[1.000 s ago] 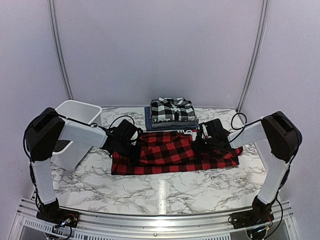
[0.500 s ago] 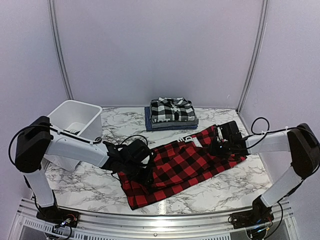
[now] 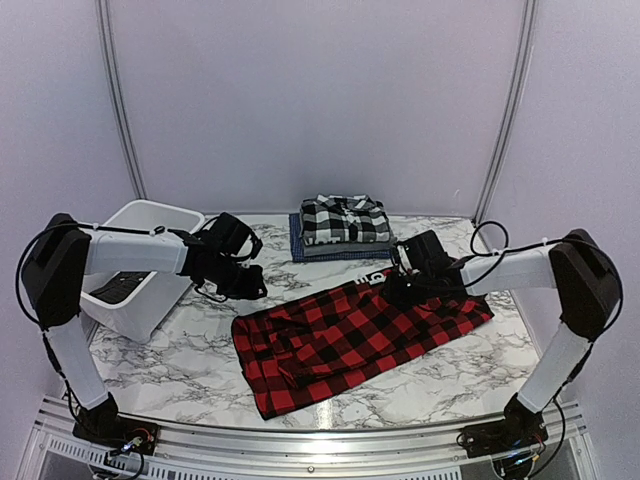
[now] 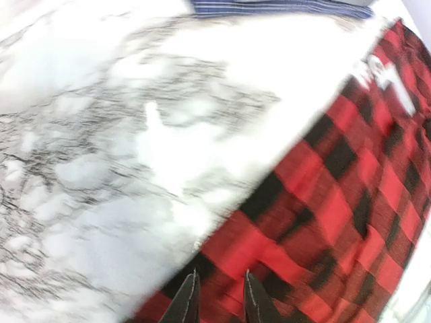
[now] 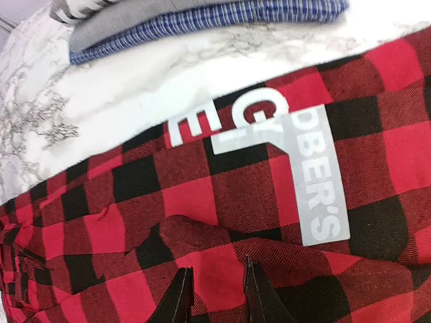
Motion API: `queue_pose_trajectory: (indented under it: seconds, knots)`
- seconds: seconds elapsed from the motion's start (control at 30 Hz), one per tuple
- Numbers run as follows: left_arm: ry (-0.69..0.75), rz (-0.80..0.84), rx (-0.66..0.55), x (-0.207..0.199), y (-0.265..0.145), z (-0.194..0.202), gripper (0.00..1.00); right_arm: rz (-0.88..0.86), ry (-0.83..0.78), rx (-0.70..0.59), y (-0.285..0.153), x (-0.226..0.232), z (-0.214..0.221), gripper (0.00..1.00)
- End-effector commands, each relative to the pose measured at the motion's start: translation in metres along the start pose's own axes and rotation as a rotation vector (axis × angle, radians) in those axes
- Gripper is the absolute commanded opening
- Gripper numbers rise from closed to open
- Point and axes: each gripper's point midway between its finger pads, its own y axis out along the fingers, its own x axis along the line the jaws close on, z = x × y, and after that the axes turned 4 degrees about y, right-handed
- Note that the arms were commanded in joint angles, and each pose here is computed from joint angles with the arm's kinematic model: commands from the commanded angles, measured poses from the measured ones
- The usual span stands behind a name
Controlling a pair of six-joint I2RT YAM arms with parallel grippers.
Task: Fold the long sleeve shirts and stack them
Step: Smooth out the rectangle-folded shirt at the center of the board.
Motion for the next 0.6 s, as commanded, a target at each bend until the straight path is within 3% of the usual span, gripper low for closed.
queue_pose_trajectory:
  seconds: [0.0, 0.23, 0.37, 0.57]
  knots:
    - [0.012, 0.024, 0.103, 0.023, 0.017, 0.019, 0.23, 0.029, 0.029, 0.023, 0.027, -0.002, -0.004, 0.22]
    - [0.082, 0.131, 0.026, 0.002, 0.001, 0.007, 0.24, 0.110, 0.055, 0.079, 0.045, -0.020, 0.020, 0.23]
    - [0.089, 0.162, 0.011, -0.006, 0.001, 0.000, 0.23, 0.119, 0.049, 0.054, 0.027, -0.004, 0.023, 0.25]
    - [0.094, 0.187, 0.074, -0.017, 0.016, 0.034, 0.18, 0.124, 0.013, 0.040, 0.005, 0.043, 0.038, 0.26]
